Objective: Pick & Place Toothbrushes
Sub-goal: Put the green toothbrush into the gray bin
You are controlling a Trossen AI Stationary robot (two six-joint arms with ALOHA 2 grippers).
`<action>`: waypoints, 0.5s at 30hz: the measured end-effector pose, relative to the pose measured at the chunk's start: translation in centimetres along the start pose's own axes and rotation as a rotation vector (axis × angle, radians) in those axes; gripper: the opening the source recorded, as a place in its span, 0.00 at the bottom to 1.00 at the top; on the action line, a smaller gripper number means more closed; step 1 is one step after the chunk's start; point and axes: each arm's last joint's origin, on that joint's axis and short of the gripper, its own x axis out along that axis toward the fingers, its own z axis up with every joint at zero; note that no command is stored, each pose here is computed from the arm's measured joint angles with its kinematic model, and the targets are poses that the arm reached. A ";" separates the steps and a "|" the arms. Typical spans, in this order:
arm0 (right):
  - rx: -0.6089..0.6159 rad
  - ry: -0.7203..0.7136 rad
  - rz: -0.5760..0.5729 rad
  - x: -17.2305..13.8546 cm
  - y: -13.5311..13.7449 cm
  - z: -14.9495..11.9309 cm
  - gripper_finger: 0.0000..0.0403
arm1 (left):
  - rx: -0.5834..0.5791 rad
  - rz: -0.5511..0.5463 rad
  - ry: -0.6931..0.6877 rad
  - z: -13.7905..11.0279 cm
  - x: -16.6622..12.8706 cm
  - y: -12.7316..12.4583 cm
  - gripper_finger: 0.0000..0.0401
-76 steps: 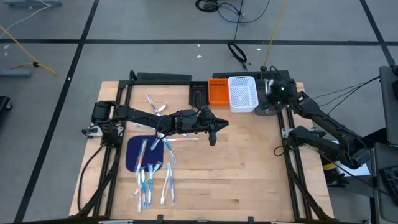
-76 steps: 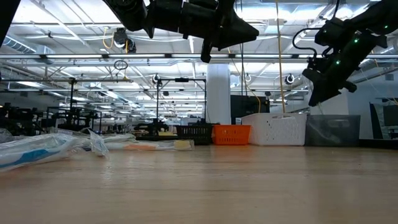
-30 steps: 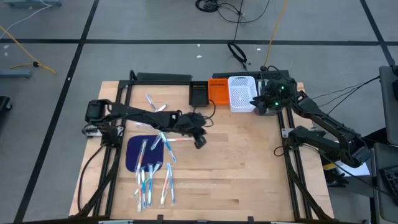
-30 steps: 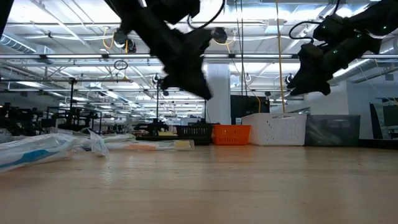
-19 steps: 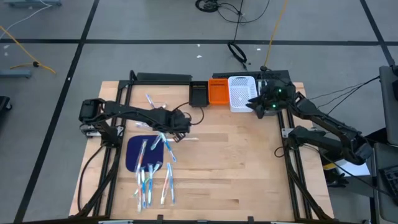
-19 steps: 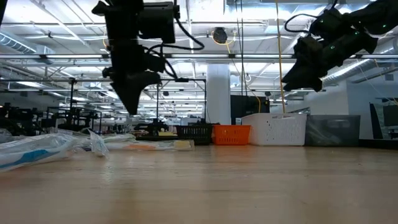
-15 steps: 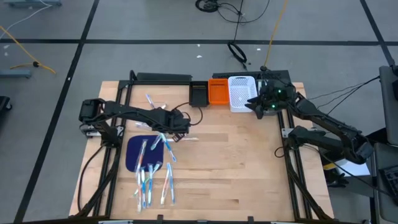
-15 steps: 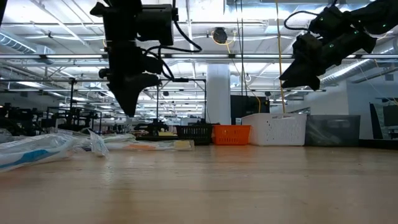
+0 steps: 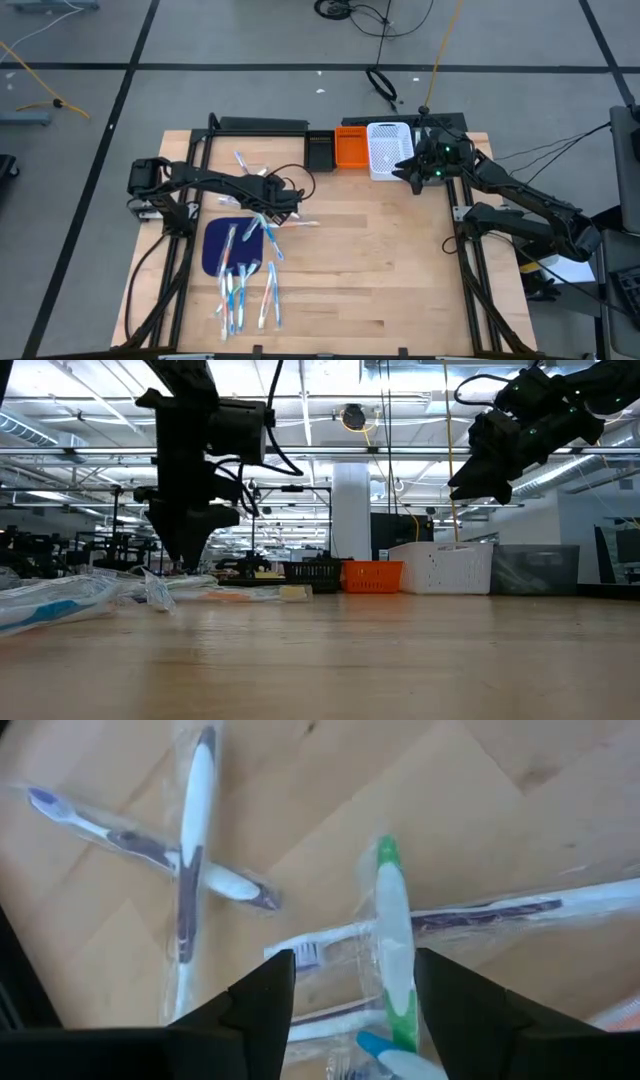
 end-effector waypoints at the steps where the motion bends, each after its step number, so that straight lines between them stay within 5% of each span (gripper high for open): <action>1: 0.000 0.000 0.000 0.0 0.0 0.0 0.41 | -0.003 -0.001 -0.001 0.0 0.1 0.0 0.52; 15: 0.000 0.000 0.000 0.0 0.0 0.0 0.41 | -0.022 -0.071 -0.006 0.3 1.0 -0.1 0.47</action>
